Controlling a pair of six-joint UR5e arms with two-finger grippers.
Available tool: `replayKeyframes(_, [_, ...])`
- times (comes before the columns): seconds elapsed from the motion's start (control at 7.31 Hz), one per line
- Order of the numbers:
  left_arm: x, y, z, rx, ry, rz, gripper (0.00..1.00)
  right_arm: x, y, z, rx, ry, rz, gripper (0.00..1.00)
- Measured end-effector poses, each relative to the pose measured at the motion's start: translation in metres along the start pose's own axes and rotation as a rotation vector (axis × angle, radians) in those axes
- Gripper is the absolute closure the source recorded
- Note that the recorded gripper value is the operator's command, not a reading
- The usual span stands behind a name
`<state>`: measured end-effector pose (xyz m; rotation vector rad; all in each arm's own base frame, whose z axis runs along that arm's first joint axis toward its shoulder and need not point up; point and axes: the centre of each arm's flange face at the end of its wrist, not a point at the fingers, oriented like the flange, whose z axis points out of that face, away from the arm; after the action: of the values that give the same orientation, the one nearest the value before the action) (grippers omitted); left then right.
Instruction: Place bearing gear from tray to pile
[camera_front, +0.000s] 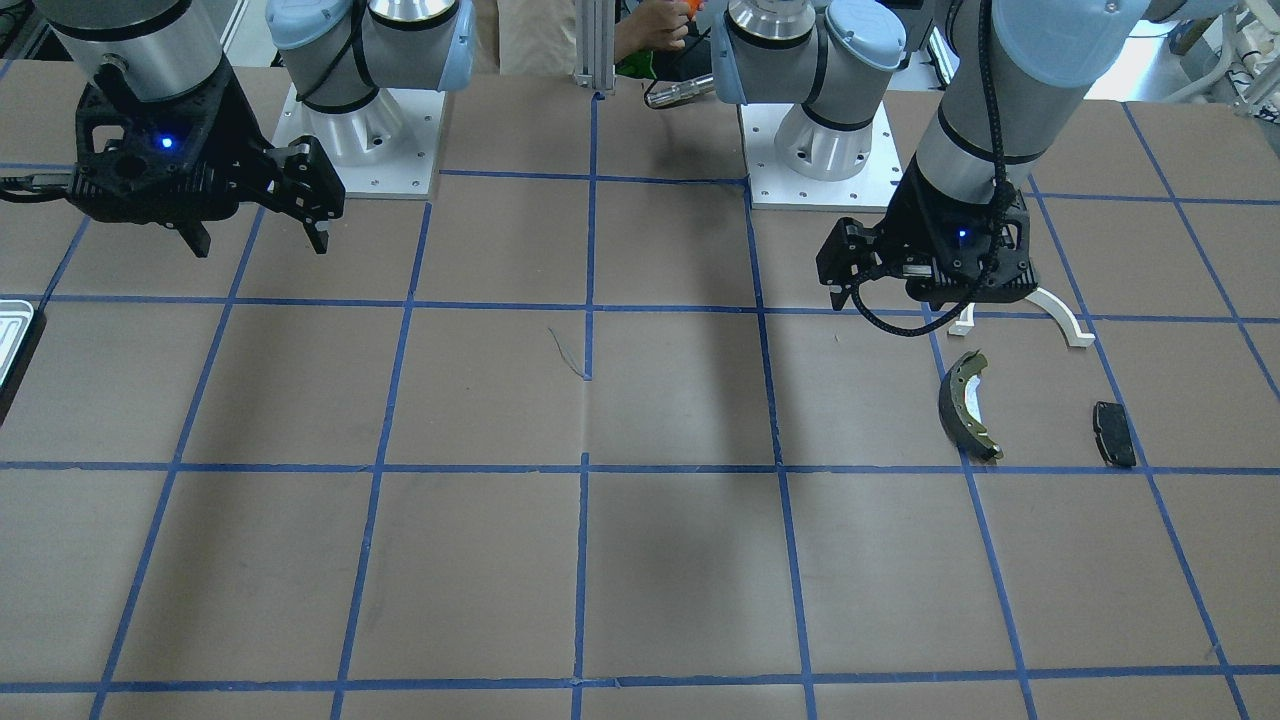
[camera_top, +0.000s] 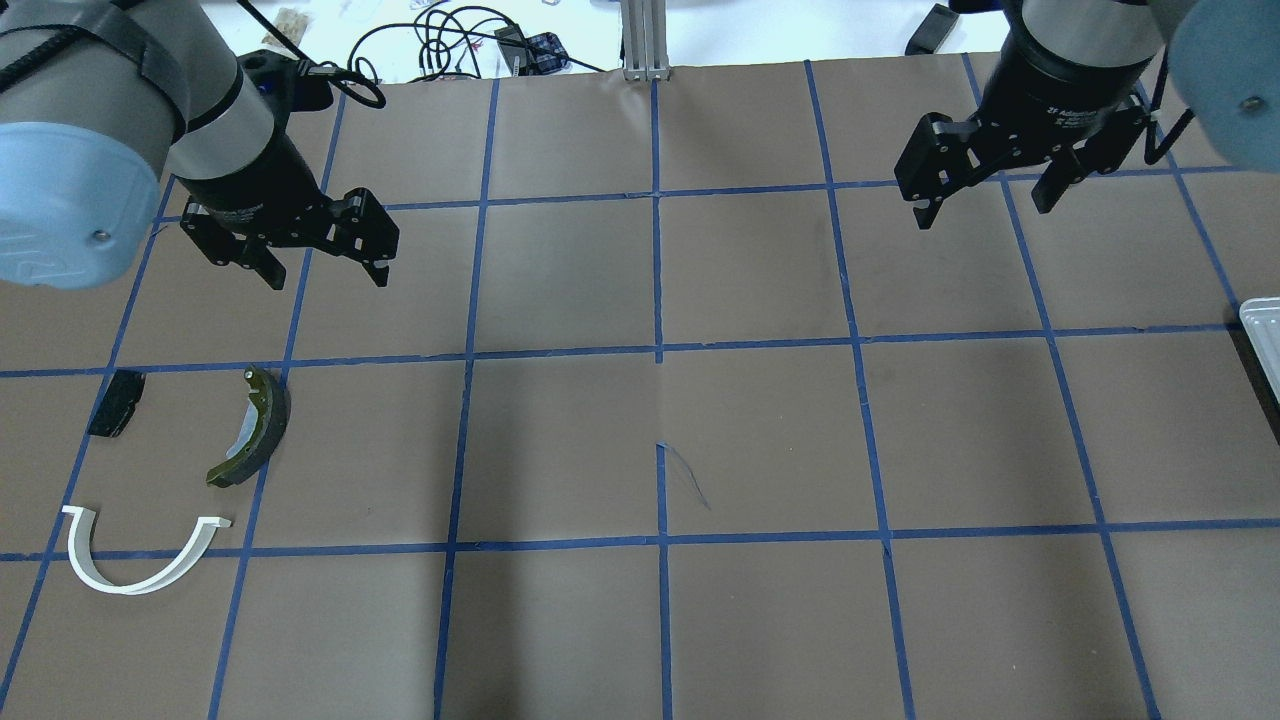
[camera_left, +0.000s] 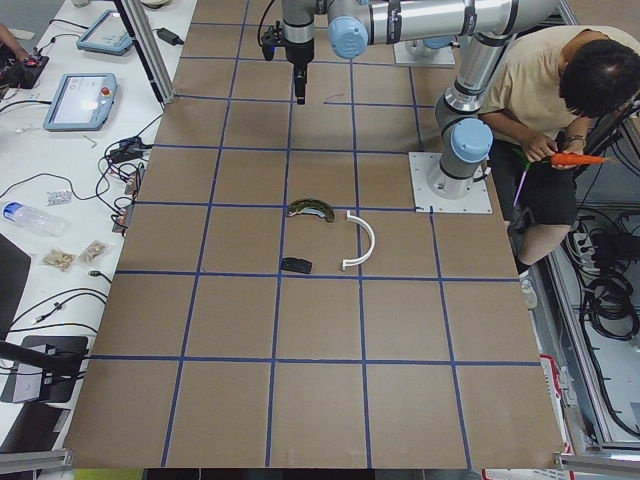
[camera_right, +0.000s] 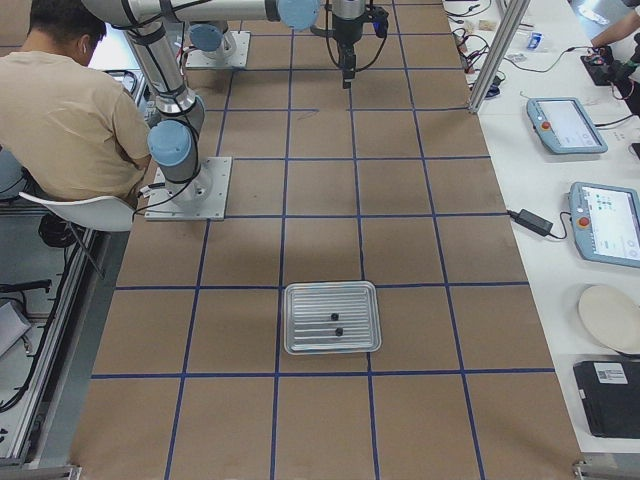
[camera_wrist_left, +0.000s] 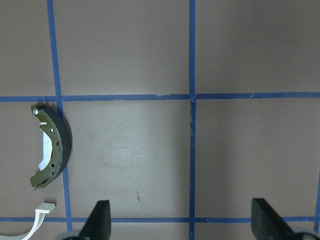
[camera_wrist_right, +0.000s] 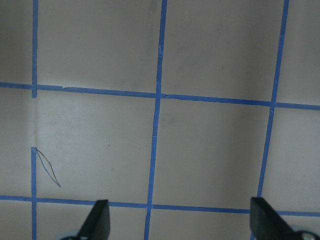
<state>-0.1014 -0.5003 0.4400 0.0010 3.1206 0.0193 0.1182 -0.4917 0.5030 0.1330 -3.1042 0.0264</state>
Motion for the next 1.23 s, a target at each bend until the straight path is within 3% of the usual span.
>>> replayKeyframes(0.55, [0.0, 0.0, 0.0, -0.001, -0.001, 0.0, 0.0, 0.008, -0.001, 0.002, -0.003, 0.002, 0.007, 0.0])
replayKeyframes(0.82, [0.0, 0.0, 0.0, 0.0, -0.001, 0.0, 0.0, 0.046, -0.004, 0.005, -0.016, 0.0, 0.024, 0.0])
replayKeyframes(1.23, [0.0, 0.002, 0.003, -0.006, -0.001, 0.002, 0.0, 0.12, -0.001, 0.013, -0.041, 0.002, -0.019, 0.0])
